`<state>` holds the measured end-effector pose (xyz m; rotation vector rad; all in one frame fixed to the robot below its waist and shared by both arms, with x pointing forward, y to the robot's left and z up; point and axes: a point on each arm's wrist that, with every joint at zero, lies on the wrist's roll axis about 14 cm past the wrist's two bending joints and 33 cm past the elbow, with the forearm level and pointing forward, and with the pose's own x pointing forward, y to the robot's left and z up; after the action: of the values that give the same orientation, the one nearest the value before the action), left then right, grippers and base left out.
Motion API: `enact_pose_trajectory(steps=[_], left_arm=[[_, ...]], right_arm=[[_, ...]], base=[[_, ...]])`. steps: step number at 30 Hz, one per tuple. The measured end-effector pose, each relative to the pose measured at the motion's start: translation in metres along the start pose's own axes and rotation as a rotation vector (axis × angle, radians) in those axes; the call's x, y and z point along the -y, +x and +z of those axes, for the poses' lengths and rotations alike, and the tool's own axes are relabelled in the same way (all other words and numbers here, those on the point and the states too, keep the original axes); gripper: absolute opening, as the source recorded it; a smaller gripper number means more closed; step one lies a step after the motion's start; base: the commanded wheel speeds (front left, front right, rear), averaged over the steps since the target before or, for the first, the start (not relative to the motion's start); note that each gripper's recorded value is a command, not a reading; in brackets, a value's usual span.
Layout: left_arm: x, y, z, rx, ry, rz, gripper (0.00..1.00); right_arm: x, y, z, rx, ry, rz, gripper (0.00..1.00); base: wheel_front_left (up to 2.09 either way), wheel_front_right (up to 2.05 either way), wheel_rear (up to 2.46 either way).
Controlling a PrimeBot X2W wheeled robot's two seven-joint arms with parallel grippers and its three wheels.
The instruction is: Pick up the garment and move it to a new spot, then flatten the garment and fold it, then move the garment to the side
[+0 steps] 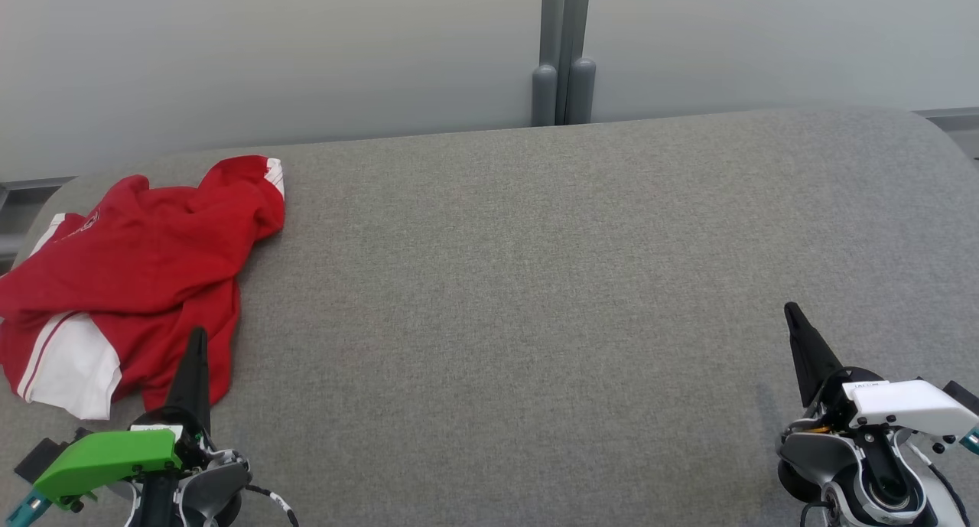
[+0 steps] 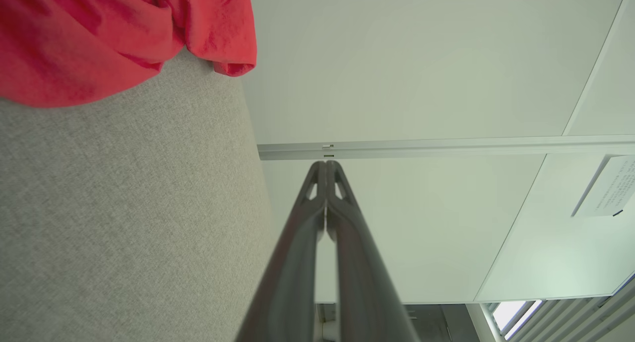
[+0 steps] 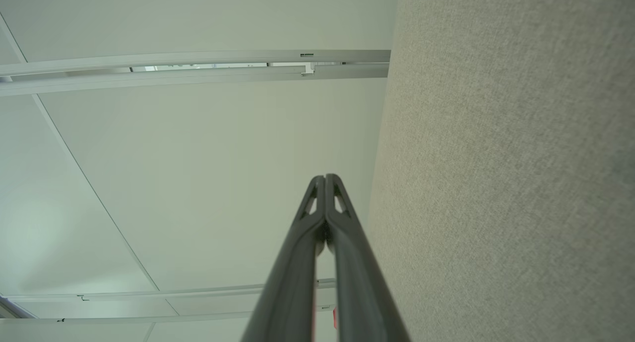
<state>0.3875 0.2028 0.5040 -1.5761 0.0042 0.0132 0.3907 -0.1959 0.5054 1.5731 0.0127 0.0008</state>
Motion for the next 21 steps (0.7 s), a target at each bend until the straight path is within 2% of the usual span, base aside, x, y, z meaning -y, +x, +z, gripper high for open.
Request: enact_pose_trajectory(steps=[21], left_arm=[[0.0,0.0,0.0,0.0,0.0,0.0,0.0]], right_arm=[[0.0,0.0,0.0,0.0,0.0,0.0,0.0]], base=[[0.0,0.0,0.0]])
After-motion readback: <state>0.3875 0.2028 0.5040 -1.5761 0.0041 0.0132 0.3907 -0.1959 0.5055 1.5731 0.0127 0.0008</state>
